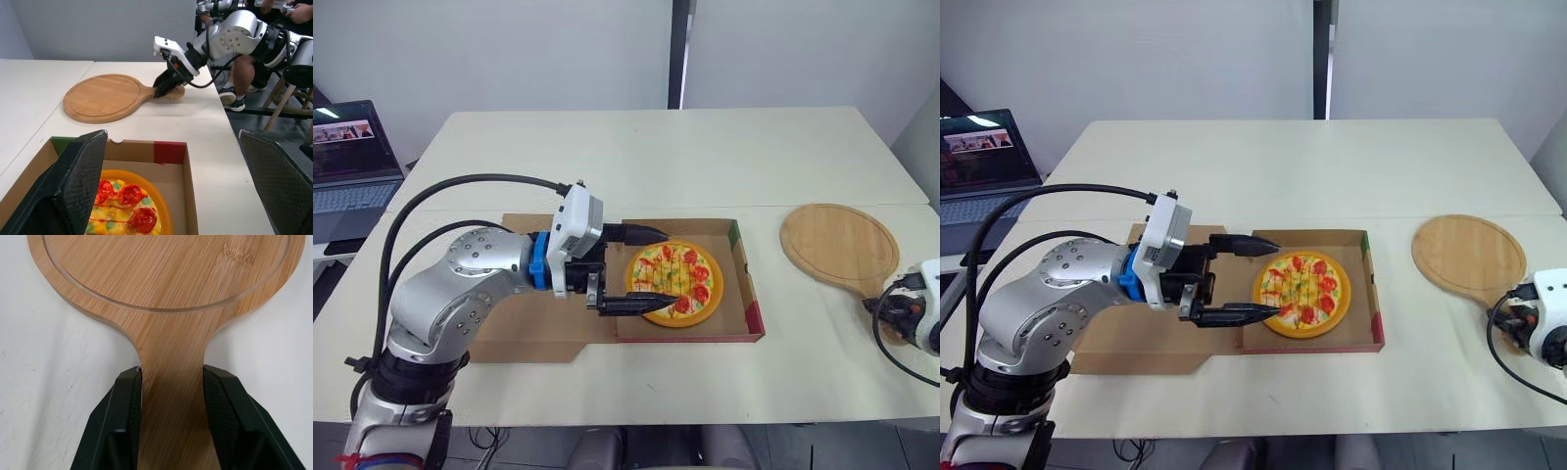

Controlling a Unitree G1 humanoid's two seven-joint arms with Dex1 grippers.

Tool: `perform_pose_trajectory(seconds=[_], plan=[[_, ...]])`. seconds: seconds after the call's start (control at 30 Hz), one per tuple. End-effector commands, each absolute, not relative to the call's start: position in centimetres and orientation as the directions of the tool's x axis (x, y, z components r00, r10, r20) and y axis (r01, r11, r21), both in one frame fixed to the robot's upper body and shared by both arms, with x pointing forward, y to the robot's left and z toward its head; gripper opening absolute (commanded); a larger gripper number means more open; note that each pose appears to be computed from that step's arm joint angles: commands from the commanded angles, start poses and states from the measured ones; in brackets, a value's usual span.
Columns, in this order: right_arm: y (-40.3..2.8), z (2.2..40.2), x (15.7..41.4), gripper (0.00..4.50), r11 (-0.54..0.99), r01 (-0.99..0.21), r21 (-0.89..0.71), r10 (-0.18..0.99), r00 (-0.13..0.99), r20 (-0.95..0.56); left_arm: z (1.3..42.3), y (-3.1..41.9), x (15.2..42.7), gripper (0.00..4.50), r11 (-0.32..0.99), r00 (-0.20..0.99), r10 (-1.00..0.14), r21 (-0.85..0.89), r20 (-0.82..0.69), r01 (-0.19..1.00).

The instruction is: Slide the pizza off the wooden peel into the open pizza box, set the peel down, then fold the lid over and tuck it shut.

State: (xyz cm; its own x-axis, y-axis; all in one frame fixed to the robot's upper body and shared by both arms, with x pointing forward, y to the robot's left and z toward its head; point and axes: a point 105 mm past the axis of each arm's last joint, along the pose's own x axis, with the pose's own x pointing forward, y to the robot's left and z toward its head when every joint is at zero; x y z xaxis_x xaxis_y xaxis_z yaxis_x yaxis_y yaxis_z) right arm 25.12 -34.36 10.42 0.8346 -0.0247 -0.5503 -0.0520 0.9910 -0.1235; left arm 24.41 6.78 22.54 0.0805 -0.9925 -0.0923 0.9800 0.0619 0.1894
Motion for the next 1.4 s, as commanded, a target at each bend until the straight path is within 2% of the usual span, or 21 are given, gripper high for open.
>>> perform_pose_trajectory(seconds=[0.03,0.2,0.23,0.37,0.53,0.67,0.8,0.87,1.03,1.23,1.4], plan=[[-34.4,11.7,25.3,2.53,0.989,-0.037,-0.145,-0.041,0.865,-0.501,23.1,6.5,24.5,4.5,0.061,0.079,-0.994,0.218,-0.079,0.974],[-34.5,13.0,23.9,4.34,0.989,-0.034,-0.147,-0.041,0.879,-0.474,23.1,6.5,24.6,4.5,0.065,0.084,-0.994,0.224,-0.075,0.972],[-34.4,13.6,23.5,4.45,0.985,-0.052,-0.166,-0.031,0.885,-0.465,23.1,6.5,24.7,4.5,0.068,0.086,-0.994,0.225,-0.073,0.972],[-32.6,16.3,23.3,4.45,0.95,-0.179,-0.257,0.067,0.917,-0.393,23.1,6.9,25.0,4.5,0.098,0.114,-0.992,0.227,-0.059,0.969],[-28.3,18.5,25.2,4.45,0.847,-0.379,-0.373,0.268,0.91,-0.317,22.9,8.4,26.0,4.5,0.195,0.211,-0.977,0.257,-0.039,0.947],[-22.3,20.9,27.4,4.45,0.676,-0.561,-0.478,0.534,0.82,-0.208,22.5,10.5,26.3,4.5,0.337,0.35,-0.937,0.245,-0.009,0.909],[-18.2,22.0,28.2,4.45,0.524,-0.714,-0.465,0.722,0.662,-0.203,21.9,13.2,26.1,4.5,0.473,0.486,-0.874,0.235,0.006,0.849],[-17.1,22.4,28.5,4.45,0.483,-0.759,-0.437,0.768,0.607,-0.204,21.6,14.1,25.8,4.5,0.515,0.527,-0.85,0.224,0.005,0.828],[-13.3,23.3,28.9,4.45,0.288,-0.885,-0.366,0.881,0.395,-0.261,20.3,19.0,23.8,4.5,0.703,0.707,-0.707,0.121,0.012,0.701],[-10.0,24.0,29.0,4.45,0.146,-0.919,-0.365,0.923,0.26,-0.284,17.9,23.4,21.3,4.5,0.854,0.858,-0.514,-0.089,0.005,0.513],[-8.4,23.5,28.5,4.45,0.062,-0.933,-0.354,0.93,0.183,-0.32,15.2,25.9,18.6,4.5,0.877,0.92,-0.39,-0.321,-0.042,0.357]])
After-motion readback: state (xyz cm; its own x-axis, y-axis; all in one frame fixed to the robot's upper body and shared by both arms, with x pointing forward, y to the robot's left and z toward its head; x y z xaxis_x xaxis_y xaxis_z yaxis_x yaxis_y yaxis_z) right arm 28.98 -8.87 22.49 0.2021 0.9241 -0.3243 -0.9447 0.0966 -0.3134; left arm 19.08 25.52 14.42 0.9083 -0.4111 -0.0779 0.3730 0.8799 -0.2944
